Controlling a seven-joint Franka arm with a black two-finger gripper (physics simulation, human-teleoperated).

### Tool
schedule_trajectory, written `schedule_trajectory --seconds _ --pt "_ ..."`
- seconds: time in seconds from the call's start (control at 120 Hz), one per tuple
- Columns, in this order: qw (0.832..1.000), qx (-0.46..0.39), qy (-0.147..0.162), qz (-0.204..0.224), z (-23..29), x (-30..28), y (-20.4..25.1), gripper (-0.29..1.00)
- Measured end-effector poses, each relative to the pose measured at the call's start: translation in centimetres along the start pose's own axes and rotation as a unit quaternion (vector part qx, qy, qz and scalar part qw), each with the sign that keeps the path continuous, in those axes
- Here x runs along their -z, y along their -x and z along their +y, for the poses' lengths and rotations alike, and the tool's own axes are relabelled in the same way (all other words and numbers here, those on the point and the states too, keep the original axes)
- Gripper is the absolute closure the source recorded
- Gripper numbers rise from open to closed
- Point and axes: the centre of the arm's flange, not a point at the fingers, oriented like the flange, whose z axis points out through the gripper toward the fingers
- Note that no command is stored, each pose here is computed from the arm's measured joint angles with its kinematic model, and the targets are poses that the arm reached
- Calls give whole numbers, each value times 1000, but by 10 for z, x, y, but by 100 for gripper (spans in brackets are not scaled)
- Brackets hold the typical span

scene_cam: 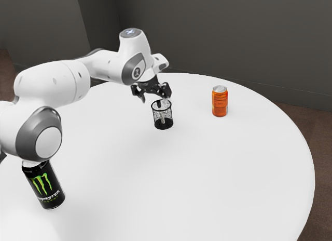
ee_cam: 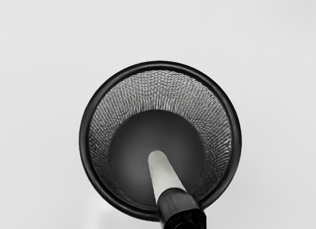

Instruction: Take the marker out of the pen holder and place it to the left of the pen holder.

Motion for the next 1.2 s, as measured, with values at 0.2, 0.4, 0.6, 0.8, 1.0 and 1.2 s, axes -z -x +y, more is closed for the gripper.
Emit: schedule_trajectory --seconds 0.2,0.4,0.6,0.8,1.0,1.2 --pt "1000 0 3 9 3 -13 -6 0" --pt "1000 2 3 9 -1 -21 -6 0" --pt "1000 1 7 29 -1 -21 -10 3" --pt "999 5 15 33 -2 -19 -10 33" --pt "999 13 21 26 -5 -20 -5 47" --pt "999 13 21 29 -5 -17 -5 68"
